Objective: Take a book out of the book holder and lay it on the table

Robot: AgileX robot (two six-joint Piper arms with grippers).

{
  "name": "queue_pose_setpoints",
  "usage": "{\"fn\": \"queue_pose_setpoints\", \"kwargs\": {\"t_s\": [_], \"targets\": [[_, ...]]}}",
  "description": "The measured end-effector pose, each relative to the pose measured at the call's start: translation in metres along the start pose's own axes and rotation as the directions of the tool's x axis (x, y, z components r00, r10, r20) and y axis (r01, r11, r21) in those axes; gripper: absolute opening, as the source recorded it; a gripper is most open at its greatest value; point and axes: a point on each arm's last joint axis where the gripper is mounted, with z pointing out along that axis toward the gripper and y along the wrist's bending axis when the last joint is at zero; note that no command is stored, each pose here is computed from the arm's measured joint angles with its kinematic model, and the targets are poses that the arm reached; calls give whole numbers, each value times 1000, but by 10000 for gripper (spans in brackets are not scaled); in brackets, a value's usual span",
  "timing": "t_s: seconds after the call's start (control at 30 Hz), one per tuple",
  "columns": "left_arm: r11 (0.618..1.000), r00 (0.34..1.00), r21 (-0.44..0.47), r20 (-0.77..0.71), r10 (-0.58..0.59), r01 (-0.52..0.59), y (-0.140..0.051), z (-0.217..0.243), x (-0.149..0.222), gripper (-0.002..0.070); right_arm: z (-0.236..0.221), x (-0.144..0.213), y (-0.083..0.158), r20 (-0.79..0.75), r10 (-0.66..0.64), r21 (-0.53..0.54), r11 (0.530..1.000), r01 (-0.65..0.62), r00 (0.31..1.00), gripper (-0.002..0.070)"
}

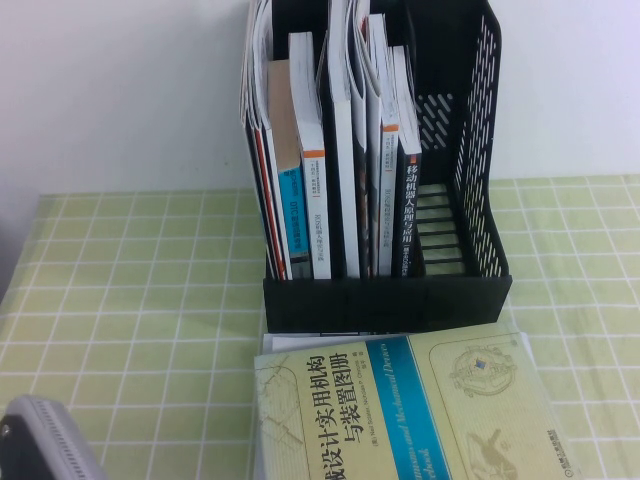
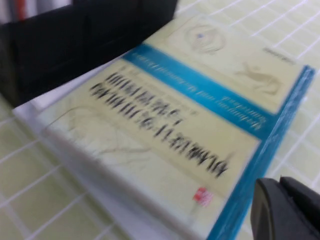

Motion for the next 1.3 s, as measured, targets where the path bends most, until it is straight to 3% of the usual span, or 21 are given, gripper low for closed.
{"fn": "queue_pose_setpoints", "kwargs": {"t_s": [0.17,0.4,1.13,1.3], "targets": [[998,996,53,83,14,-19,-2,6,-9,-2,-2,22,-1,-20,65,12,998,-65,998,-1],[998,988,37,143,-49,44,0,5,-15,-2,-6,29,-5,-51,104,49,994,-101,993,-1],[999,988,34,147,-39,35,0,5,-15,-2,-6,30,-6,-62,109,56,993,-105,992,-1],[997,979,-20,193,-69,74,4,0,-15,-2,-6,30,-6,-62,109,57,993,-105,992,-1]]}}
